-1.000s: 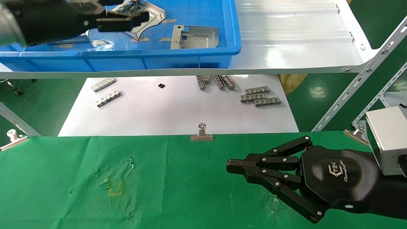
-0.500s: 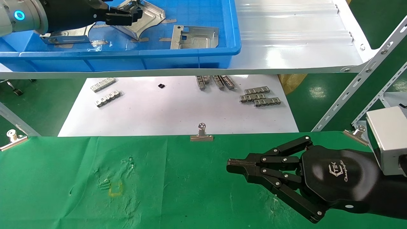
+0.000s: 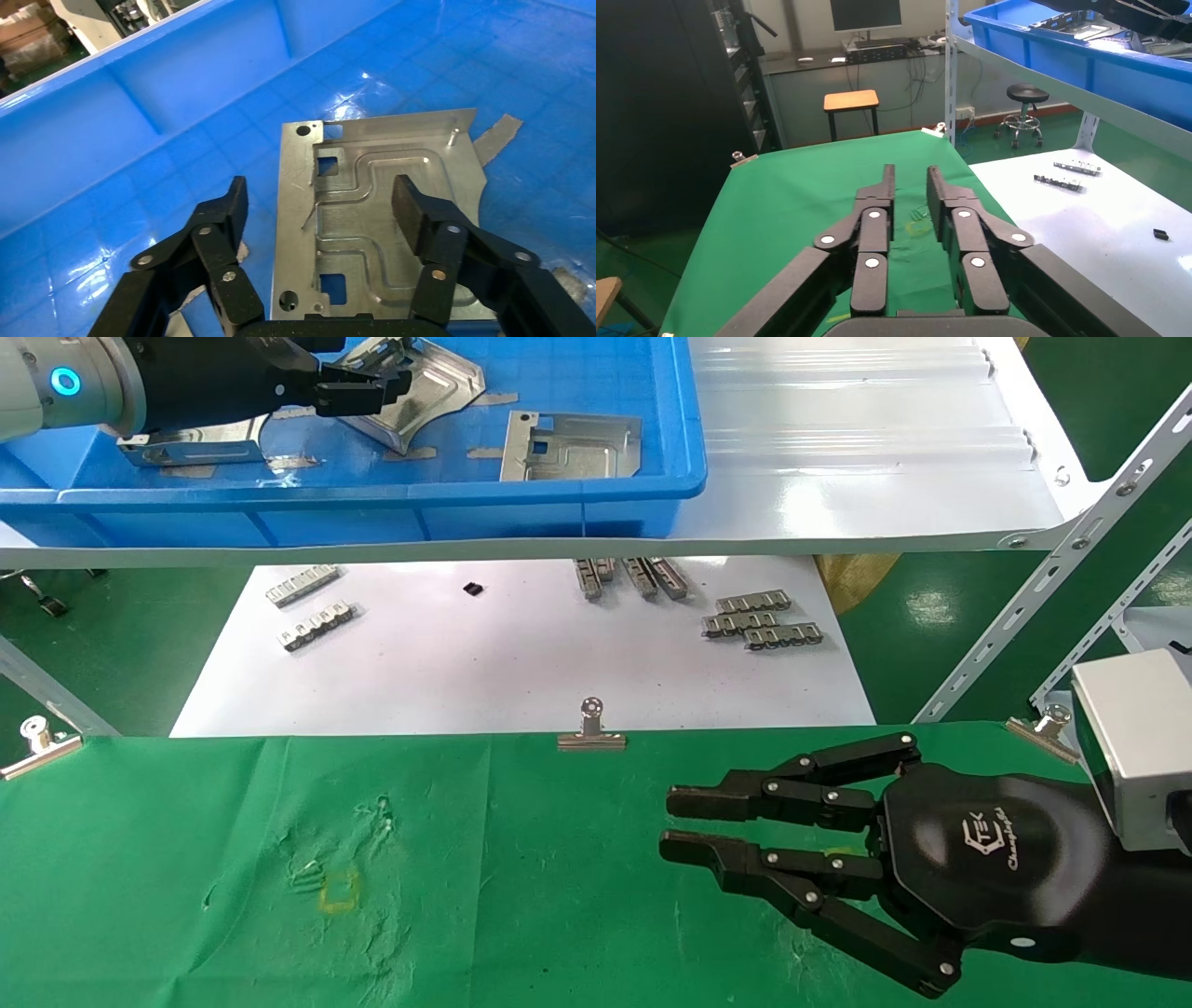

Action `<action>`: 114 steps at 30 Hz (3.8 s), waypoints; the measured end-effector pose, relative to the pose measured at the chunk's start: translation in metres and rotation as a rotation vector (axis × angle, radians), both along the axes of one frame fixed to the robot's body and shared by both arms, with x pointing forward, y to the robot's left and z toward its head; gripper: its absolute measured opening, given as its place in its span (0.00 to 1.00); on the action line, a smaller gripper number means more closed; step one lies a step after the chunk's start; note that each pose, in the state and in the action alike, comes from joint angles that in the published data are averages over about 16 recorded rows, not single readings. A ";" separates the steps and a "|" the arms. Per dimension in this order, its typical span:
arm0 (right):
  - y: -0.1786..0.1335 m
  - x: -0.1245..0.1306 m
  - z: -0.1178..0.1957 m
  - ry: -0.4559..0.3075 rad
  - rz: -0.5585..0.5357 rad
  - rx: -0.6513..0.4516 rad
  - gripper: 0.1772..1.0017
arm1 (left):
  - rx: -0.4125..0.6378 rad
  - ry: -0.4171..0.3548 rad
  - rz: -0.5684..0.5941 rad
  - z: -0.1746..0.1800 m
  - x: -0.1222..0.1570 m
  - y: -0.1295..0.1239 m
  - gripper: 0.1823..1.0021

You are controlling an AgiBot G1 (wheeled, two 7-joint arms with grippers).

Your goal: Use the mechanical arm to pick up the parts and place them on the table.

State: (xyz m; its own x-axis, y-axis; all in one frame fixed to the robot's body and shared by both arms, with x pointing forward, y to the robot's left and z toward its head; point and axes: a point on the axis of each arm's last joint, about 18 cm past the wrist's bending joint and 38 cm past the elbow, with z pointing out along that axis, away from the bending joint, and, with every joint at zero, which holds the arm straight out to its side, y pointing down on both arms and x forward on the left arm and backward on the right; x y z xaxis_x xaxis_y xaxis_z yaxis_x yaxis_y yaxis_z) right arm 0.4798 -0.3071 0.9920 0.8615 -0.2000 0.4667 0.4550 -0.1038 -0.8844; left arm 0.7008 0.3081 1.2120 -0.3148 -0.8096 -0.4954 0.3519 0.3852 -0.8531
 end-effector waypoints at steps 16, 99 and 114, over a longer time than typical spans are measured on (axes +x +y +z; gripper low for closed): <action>0.000 0.000 0.000 0.000 0.000 0.000 0.47 | -0.026 -0.003 0.014 0.004 -0.001 0.006 0.33; 0.000 0.000 0.000 0.000 0.000 0.000 1.00 | 0.899 0.053 -0.477 -0.276 -0.076 0.085 0.14; 0.000 0.000 0.000 0.000 0.000 0.000 1.00 | 0.644 0.109 -0.499 -0.271 -0.084 0.080 0.39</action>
